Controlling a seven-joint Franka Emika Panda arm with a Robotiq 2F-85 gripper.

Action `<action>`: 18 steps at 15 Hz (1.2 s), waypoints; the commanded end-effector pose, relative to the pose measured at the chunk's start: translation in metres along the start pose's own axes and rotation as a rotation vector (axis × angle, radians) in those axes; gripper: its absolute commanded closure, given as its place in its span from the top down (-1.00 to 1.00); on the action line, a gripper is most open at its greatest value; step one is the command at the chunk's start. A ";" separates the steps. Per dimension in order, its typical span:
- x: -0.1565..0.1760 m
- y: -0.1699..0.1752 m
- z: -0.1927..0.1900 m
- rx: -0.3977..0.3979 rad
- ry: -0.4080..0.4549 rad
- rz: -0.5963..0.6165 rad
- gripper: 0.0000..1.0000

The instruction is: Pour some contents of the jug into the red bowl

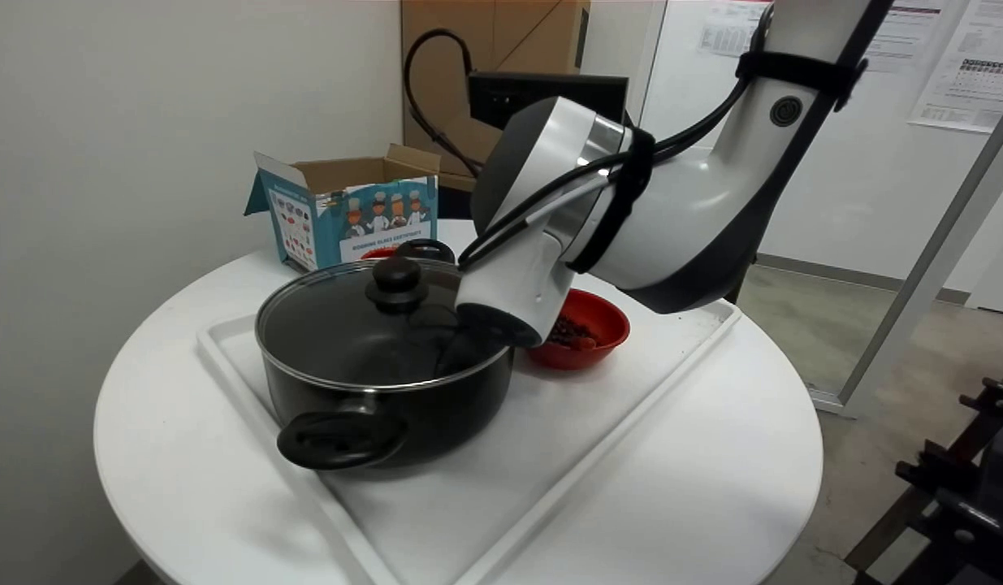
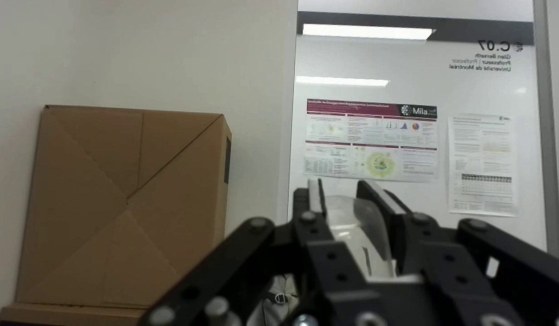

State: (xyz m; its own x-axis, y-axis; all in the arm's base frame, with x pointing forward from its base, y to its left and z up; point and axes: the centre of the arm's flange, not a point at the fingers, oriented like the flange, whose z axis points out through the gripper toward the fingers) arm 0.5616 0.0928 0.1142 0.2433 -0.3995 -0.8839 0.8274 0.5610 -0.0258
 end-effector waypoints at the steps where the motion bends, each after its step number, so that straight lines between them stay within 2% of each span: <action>1: -0.001 0.000 0.001 -0.013 -0.050 0.021 -0.87; 10: -0.001 -0.002 0.001 -0.004 -0.054 0.017 -0.87; 18: 0.001 -0.006 0.005 -0.021 -0.108 0.030 -0.87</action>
State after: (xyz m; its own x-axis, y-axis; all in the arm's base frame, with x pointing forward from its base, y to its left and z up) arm 0.5617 0.0870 0.1159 0.2815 -0.4289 -0.8584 0.8230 0.5678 -0.0138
